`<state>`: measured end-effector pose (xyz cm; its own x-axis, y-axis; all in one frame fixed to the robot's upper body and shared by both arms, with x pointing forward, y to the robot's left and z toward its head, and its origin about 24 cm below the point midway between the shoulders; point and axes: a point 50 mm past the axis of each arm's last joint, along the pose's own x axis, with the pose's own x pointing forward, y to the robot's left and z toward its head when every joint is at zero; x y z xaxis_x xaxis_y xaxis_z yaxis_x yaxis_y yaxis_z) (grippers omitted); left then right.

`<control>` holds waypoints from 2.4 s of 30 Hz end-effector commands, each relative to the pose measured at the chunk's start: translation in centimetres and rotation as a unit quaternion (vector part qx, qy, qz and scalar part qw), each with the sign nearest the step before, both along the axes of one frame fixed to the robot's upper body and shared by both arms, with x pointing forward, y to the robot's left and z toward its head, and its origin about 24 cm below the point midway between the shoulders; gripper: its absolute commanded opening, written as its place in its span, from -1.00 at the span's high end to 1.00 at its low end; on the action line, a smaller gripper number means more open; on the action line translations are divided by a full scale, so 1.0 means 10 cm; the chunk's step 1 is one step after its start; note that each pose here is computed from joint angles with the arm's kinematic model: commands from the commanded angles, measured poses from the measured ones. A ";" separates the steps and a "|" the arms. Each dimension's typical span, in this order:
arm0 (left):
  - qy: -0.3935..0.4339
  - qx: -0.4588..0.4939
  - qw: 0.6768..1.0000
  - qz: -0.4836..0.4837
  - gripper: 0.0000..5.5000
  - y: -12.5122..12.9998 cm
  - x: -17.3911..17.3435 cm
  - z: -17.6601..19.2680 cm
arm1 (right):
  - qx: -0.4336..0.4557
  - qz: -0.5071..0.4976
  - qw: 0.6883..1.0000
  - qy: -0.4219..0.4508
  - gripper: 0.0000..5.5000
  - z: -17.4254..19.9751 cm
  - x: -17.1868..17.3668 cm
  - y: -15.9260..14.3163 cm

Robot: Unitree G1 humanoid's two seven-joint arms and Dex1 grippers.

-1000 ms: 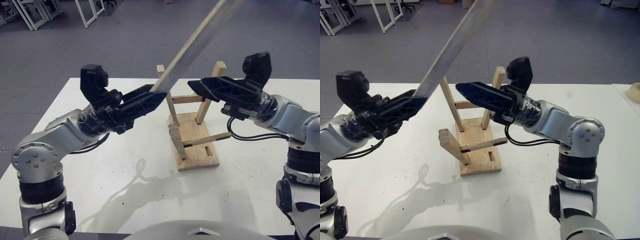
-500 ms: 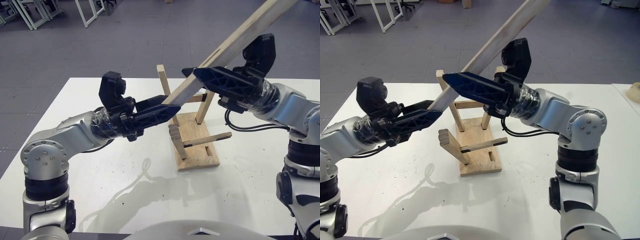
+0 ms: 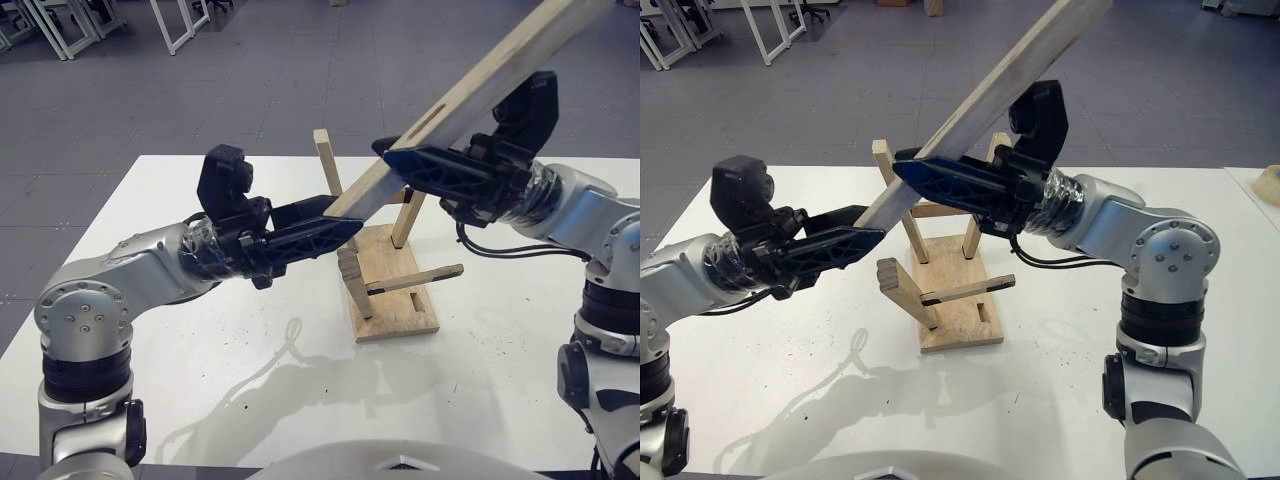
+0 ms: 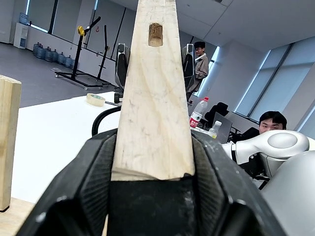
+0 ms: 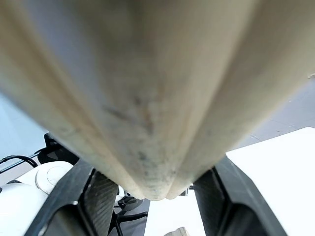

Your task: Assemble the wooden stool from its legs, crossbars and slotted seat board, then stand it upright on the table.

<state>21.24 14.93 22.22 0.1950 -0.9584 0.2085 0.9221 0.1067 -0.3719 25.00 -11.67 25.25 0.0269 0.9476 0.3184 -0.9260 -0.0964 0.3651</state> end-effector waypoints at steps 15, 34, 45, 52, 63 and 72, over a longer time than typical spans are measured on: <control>-0.009 0.192 0.940 0.281 -0.11 0.56 0.29 -0.71 | -0.190 -0.257 0.947 -0.029 0.26 -0.45 0.21 -0.95; -0.022 0.362 0.824 0.435 -0.11 0.64 0.54 -1.44 | -0.319 -0.127 0.939 -0.021 0.26 -1.34 -0.36 -0.66; -0.011 0.359 0.822 0.443 -0.11 0.64 0.51 -1.51 | -0.255 -0.117 0.959 -0.032 0.26 -1.15 -0.36 -0.39; -0.014 0.359 0.827 0.434 -0.11 0.62 0.53 -1.51 | -0.264 -0.127 0.955 -0.034 0.26 -1.31 -0.14 -0.34; -0.023 0.358 0.819 0.447 -0.11 0.66 0.52 -1.48 | -0.344 -0.158 0.918 -0.113 0.27 -1.69 -0.26 -0.42; -0.044 0.337 0.818 0.465 -0.11 0.65 0.50 -1.38 | -0.341 -0.216 0.899 -0.171 0.27 -1.90 -0.35 -0.45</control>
<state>26.08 21.44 7.39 0.8979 -0.3154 -0.3069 0.3600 0.9276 0.0998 21.51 -15.49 8.32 0.3964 0.9028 -0.1666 -0.9171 0.3808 -0.1185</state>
